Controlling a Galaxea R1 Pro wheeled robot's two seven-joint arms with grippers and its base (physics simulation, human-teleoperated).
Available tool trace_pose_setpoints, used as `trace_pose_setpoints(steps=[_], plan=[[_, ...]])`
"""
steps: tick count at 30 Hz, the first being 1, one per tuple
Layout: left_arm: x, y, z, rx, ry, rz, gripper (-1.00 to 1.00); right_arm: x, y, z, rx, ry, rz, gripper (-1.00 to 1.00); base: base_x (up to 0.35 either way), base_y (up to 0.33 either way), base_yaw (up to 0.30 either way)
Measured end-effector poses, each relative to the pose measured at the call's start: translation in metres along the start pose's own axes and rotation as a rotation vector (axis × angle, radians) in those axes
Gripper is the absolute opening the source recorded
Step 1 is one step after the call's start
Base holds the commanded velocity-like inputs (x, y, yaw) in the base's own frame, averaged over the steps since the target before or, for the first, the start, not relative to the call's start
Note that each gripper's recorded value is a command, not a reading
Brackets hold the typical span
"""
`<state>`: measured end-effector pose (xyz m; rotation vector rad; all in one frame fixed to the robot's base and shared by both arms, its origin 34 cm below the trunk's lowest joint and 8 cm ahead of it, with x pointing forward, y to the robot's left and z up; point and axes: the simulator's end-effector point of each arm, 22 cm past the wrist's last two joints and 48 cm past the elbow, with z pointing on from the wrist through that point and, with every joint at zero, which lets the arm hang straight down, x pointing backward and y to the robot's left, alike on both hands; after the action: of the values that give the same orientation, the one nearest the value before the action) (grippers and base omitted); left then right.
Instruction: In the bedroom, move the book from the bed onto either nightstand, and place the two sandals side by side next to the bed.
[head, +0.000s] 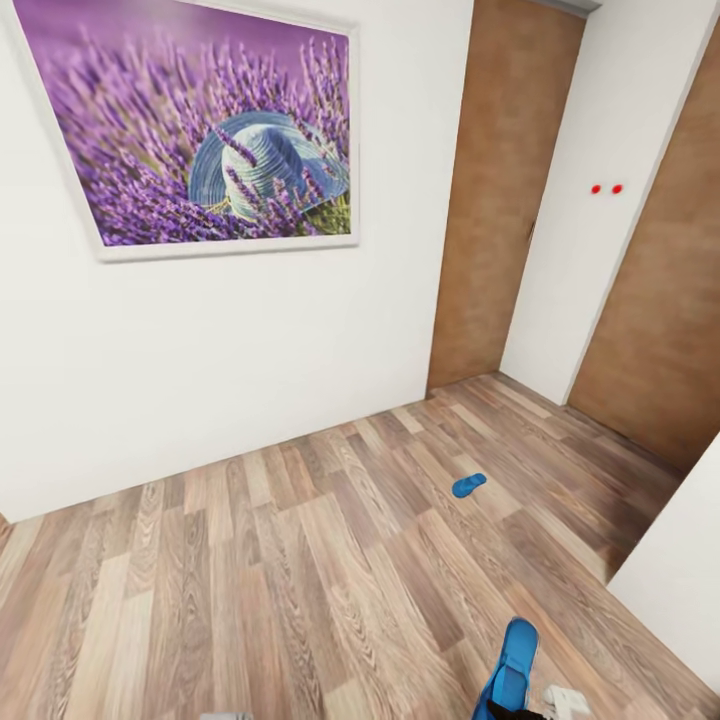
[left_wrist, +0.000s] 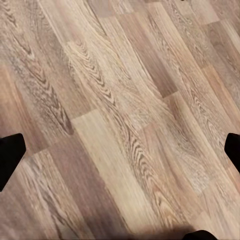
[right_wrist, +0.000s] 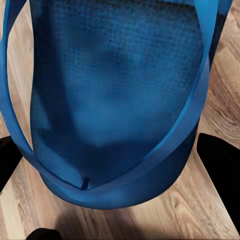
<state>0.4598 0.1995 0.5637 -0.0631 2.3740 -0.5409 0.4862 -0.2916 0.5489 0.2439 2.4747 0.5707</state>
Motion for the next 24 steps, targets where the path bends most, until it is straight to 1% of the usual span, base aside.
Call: trace_pose_setpoints(steps=[24], plan=[[0.0, 0.0001, -0.0001, 0.0, 0.0, 0.0, 1.0, 0.0, -0.0001, 0.0, 0.0, 0.0, -0.001, -1.0, 0.327, 0.147, 0.0]])
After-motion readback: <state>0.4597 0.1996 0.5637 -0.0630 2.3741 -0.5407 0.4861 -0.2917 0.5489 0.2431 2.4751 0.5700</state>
